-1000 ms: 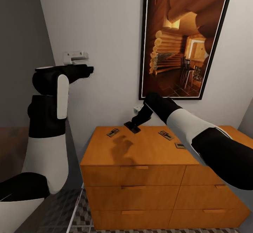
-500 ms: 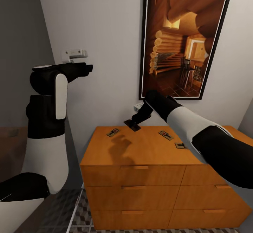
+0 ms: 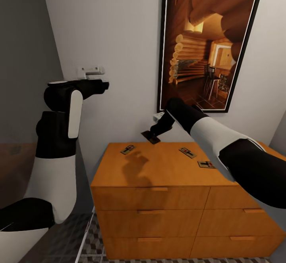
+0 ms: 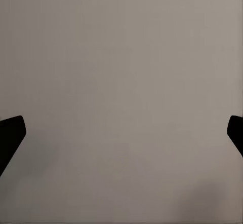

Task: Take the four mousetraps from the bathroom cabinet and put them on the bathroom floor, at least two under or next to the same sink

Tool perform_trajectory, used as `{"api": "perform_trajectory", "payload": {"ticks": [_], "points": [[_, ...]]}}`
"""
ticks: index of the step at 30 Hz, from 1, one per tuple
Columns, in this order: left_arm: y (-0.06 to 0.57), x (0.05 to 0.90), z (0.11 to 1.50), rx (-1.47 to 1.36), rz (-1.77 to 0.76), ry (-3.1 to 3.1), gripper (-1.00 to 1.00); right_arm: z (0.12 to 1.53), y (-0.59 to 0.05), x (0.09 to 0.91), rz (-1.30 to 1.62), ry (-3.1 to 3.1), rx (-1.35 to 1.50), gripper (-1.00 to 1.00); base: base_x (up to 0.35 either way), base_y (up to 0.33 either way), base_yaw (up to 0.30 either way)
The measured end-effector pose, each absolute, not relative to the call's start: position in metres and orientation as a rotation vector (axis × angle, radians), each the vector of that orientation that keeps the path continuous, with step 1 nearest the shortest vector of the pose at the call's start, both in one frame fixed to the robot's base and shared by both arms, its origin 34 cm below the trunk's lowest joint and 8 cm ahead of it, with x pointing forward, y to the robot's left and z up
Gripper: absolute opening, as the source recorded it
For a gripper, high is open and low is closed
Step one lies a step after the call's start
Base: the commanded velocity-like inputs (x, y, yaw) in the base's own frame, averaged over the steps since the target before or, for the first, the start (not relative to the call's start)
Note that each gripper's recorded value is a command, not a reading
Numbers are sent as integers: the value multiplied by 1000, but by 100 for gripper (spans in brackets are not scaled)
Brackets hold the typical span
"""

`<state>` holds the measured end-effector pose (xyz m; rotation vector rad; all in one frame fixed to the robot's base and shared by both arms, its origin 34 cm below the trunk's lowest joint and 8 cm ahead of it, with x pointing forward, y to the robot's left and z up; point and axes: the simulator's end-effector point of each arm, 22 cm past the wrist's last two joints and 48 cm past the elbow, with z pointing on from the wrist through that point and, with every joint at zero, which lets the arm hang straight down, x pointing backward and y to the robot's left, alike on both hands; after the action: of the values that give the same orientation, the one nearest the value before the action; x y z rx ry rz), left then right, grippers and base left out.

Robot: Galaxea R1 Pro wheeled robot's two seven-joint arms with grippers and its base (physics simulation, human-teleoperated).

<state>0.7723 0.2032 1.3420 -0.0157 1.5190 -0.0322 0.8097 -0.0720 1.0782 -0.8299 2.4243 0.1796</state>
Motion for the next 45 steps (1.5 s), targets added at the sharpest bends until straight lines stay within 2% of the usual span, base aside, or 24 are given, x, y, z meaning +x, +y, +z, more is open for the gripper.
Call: {"api": "perform_trajectory", "payload": {"ticks": [6,7,8,23,45], "points": [[202,780,1329,-13,-30,1555,100,1074,-78,811,193,2448,-789,-100,0,0,0],[199,810,1275,-4,-14,1705,100,1088,-59,807,446,2432,-678,-100,0,0,0],[198,824,1242,1,-7,1788,100,1085,-59,808,452,2437,-670,-100,0,0,0],[195,842,1181,13,4,1945,100,1064,-72,801,475,2531,-614,-100,0,0,0],[194,847,1147,19,13,2029,100,1108,-61,806,446,2474,-643,-100,0,0,0]]}}
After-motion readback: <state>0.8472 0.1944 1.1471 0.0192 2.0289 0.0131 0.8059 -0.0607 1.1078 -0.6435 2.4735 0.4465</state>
